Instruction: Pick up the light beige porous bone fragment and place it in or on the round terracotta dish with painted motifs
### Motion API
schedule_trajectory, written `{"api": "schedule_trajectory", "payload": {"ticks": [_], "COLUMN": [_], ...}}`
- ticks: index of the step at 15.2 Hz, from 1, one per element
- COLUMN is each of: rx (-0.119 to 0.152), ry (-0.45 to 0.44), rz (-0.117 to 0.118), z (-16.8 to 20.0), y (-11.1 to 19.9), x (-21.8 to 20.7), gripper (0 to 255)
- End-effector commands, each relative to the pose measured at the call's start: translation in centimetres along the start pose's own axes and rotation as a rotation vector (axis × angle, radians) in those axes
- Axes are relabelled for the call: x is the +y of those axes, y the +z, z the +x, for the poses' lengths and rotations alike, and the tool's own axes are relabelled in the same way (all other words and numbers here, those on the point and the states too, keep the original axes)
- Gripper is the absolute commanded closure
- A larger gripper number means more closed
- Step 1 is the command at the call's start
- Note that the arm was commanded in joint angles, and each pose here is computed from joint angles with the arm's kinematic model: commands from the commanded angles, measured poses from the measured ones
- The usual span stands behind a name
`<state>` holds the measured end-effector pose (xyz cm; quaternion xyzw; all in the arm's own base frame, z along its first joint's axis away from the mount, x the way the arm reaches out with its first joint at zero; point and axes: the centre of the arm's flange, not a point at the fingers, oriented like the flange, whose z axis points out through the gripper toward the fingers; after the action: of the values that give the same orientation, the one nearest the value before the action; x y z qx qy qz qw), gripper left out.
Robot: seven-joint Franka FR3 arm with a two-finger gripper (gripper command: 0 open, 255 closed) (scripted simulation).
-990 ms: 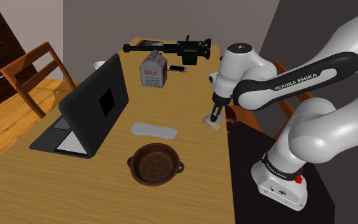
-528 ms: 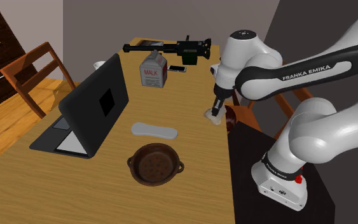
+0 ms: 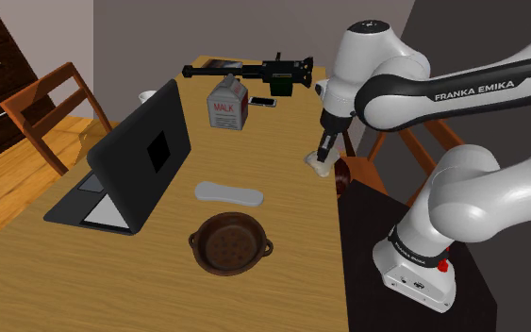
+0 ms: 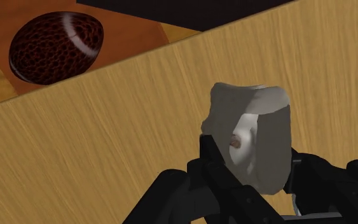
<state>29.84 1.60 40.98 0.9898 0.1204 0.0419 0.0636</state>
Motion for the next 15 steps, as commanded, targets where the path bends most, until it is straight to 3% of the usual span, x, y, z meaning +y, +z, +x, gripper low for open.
{"api": "schedule_trajectory", "payload": {"ticks": [1, 4, 15], "rx": [0.000, 0.000, 0.000], "ry": [0.000, 0.000, 0.000], "rz": [0.000, 0.000, 0.000], "z": [0.0, 0.1, 5.8], "y": [-1.1, -2.5, -4.8], "x": [0.2, 0.4, -12.8], "gripper": [255, 255, 255]}}
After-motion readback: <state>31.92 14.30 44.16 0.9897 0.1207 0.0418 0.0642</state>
